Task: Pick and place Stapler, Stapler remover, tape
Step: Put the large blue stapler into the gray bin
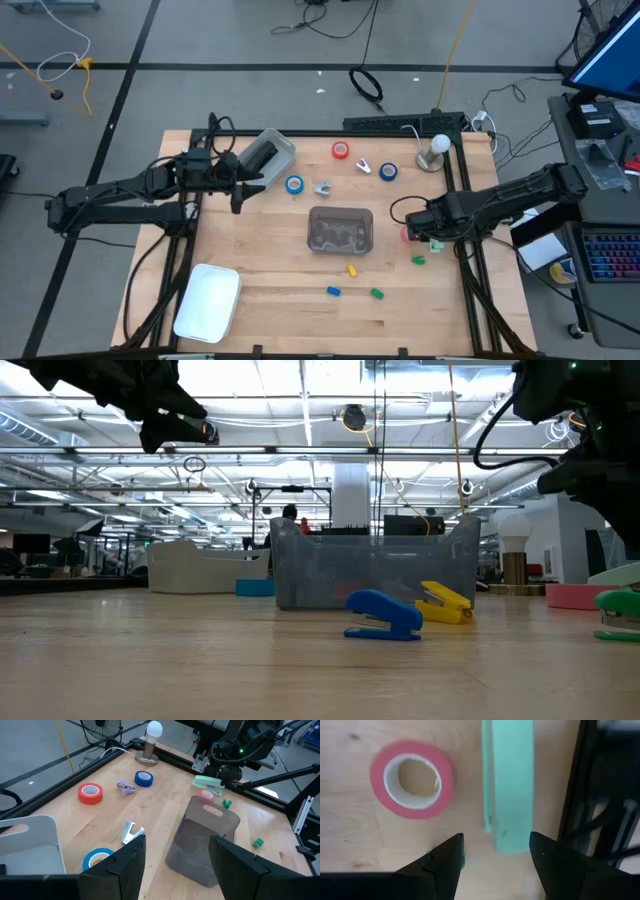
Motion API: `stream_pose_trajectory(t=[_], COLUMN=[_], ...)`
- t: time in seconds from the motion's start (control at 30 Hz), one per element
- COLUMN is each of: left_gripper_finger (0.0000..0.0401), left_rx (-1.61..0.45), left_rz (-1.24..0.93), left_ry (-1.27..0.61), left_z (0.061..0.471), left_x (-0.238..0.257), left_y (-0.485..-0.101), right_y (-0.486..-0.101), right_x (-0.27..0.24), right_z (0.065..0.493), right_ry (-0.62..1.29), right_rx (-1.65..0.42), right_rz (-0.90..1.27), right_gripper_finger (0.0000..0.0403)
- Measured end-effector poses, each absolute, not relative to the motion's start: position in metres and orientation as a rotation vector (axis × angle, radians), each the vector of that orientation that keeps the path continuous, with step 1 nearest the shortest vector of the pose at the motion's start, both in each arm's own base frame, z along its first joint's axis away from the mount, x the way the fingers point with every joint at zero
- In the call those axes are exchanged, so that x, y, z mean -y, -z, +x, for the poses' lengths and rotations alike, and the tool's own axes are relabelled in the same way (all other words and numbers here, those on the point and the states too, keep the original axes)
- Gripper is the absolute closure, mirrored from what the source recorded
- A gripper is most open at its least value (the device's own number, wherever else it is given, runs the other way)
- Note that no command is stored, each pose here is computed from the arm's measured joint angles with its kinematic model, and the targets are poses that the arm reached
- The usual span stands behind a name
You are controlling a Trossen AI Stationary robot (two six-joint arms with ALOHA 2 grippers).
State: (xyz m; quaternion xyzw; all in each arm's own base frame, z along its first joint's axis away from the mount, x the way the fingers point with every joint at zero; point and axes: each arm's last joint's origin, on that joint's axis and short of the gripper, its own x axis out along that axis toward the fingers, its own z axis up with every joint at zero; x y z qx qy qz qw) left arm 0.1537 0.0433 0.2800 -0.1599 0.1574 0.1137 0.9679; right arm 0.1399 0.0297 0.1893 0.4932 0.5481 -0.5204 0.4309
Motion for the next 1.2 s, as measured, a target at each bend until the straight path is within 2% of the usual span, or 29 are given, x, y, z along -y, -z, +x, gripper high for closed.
stream_pose_trajectory(t=[0.43, 0.7, 0.87, 1.2], left_gripper_finger=[0.0183, 0.0183, 0.0183, 0.0183], left_rx=[-0.316, -0.314, -0.315, -0.318], left_rz=[-0.300, -0.293, -0.285, -0.265], left_ry=[-0.254, -0.253, -0.252, -0.249], left_z=[0.153, 0.154, 0.154, 0.154], left_x=[-0.044, -0.044, -0.044, -0.044], left_y=[-0.280, -0.281, -0.281, -0.281], right_y=[-0.187, -0.182, -0.172, -0.160], right_x=[-0.036, -0.035, -0.037, -0.039], right_z=[0.138, 0.140, 0.145, 0.154], right_ry=[1.275, 1.367, 1.387, 1.418], right_rx=[-1.453, -1.412, -1.516, -1.533], right_rz=[1.150, 1.123, 1.064, 1.038], right_gripper_finger=[0.0181, 0.0181, 0.0181, 0.0181])
